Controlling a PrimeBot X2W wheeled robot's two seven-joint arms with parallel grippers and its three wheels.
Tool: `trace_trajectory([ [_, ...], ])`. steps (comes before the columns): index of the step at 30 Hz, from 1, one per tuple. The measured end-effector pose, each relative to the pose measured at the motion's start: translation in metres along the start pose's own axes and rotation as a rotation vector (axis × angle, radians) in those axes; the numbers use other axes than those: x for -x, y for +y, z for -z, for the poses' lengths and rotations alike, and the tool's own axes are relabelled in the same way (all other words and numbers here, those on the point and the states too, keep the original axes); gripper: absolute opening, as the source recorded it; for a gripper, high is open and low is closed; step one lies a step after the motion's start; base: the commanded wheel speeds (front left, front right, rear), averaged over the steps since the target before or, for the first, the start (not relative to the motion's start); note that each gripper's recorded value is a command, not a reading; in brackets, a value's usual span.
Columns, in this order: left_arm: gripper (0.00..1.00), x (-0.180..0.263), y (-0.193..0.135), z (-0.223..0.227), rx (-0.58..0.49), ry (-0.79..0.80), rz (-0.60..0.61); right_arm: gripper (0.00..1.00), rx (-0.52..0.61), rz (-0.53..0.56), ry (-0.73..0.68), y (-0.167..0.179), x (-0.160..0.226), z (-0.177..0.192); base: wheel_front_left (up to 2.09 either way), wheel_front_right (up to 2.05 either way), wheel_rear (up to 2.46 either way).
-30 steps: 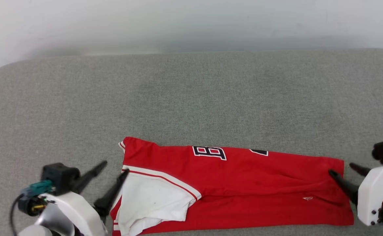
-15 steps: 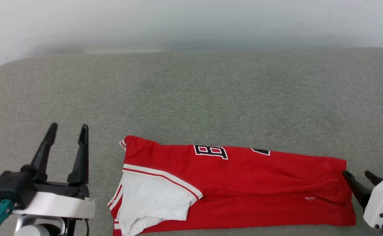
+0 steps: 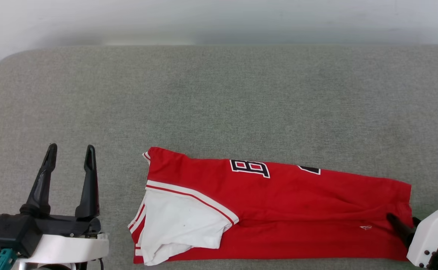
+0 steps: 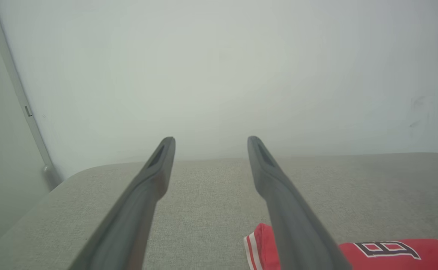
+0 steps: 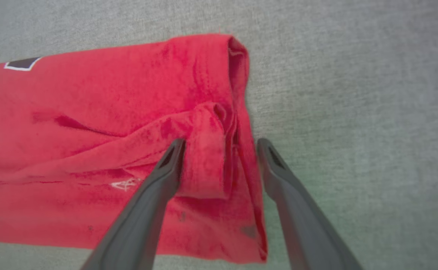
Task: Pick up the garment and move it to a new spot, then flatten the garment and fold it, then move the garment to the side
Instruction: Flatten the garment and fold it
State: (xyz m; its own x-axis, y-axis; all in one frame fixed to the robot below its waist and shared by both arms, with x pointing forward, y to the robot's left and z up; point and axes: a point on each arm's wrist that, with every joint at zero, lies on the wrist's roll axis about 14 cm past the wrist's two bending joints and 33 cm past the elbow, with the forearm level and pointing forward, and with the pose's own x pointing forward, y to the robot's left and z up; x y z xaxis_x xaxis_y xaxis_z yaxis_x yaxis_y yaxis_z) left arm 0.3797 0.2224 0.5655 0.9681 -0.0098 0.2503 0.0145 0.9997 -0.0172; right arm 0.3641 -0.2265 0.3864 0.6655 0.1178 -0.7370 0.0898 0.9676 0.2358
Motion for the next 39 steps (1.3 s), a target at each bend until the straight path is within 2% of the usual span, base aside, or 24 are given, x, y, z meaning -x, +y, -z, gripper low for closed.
trace_trajectory([
  [9, 1.0, 0.0, 0.007, 0.014, -0.01, 0.03, -0.015, 1.0, 0.01, -0.001, 0.116, 0.002, -0.021, 0.028, 0.0, 0.0, 0.0],
  [17, 1.0, 0.004, 0.003, 0.026, -0.009, 0.069, -0.01, 1.0, 0.013, -0.045, 0.119, 0.016, -0.025, 0.032, 0.0, 0.0, 0.0],
  [18, 1.0, 0.004, 0.002, 0.027, -0.007, 0.071, -0.008, 0.72, 0.023, -0.047, 0.118, 0.017, -0.025, 0.032, 0.0, 0.0, 0.0],
  [19, 1.0, 0.005, 0.001, 0.027, -0.005, 0.072, -0.006, 0.0, 0.048, -0.044, 0.116, 0.017, -0.025, 0.032, 0.0, 0.0, 0.0],
  [24, 1.0, 0.004, 0.0, 0.027, -0.001, 0.07, -0.003, 0.0, 0.09, -0.034, 0.058, 0.017, -0.023, 0.022, 0.0, 0.0, 0.0],
  [30, 1.0, 0.003, -0.006, 0.027, 0.009, 0.069, 0.021, 0.0, 0.068, 0.014, -0.013, 0.001, -0.017, 0.008, 0.0, 0.0, 0.0],
  [33, 1.0, 0.002, -0.008, 0.027, 0.01, 0.068, 0.029, 0.0, 0.053, 0.071, -0.055, -0.02, -0.013, -0.003, 0.0, 0.0, 0.0],
  [39, 1.0, -0.001, -0.013, 0.028, 0.012, 0.069, 0.052, 0.0, 0.06, 0.265, -0.122, -0.084, 0.008, -0.023, 0.0, 0.0, 0.0],
])
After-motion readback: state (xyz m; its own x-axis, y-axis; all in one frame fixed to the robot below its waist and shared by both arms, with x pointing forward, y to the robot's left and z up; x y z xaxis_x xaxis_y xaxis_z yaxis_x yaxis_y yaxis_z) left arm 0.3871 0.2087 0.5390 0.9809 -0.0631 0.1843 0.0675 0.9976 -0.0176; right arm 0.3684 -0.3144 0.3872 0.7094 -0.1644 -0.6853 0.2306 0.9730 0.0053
